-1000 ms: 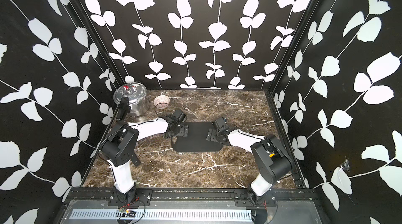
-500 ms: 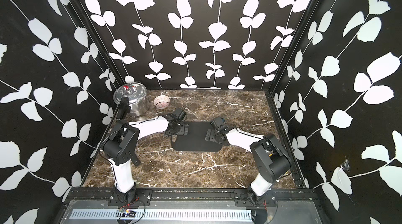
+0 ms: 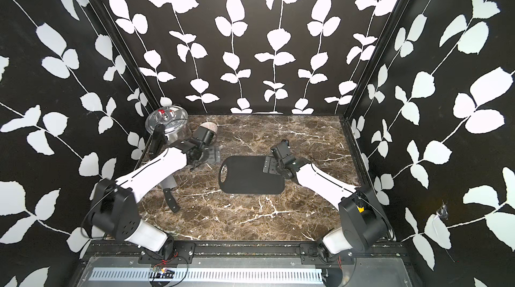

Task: Align the knife with the edge of the cutting board
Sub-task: Adjust the work surface at the center of the board, then move the knife to the center of the board.

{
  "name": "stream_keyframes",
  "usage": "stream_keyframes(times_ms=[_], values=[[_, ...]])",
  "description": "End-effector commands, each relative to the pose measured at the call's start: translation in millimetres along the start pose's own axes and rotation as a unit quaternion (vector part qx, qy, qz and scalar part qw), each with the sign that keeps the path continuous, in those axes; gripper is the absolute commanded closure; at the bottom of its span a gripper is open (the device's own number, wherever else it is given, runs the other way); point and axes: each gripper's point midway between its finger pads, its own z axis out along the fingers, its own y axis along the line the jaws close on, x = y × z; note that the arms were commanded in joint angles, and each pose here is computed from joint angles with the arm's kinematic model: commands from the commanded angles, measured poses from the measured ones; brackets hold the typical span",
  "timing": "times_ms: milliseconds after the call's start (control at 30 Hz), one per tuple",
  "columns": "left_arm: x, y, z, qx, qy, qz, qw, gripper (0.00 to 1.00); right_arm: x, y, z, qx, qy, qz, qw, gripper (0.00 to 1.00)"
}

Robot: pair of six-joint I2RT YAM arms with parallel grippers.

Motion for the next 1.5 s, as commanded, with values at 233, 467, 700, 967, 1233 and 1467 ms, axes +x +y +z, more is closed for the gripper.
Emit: stream_keyframes(times_ms=[233, 467, 700, 967, 1233, 1467], values=[[100, 136, -2, -0.151, 0.096, -0.176, 0.968, 0.02, 13, 59, -2, -0.071, -0.002, -0.087, 0.994, 0.01], [139, 172, 14, -0.160, 0.115, -0.275, 0.941, 0.02, 18, 75, -2, -0.081, 0.002, -0.099, 0.992, 0.01], [147, 168, 39, -0.136, 0.132, -0.281, 0.941, 0.10, 18, 74, -5, -0.074, 0.004, -0.102, 0.992, 0.01], [165, 160, 50, -0.121, 0.154, -0.295, 0.935, 0.36, 19, 70, -8, -0.065, 0.005, -0.103, 0.993, 0.00], [171, 163, 50, -0.130, 0.158, -0.280, 0.938, 0.64, 17, 72, -9, -0.067, 0.006, -0.104, 0.992, 0.00], [168, 160, 54, -0.119, 0.172, -0.256, 0.944, 0.86, 18, 71, -9, -0.066, 0.006, -0.104, 0.992, 0.01]])
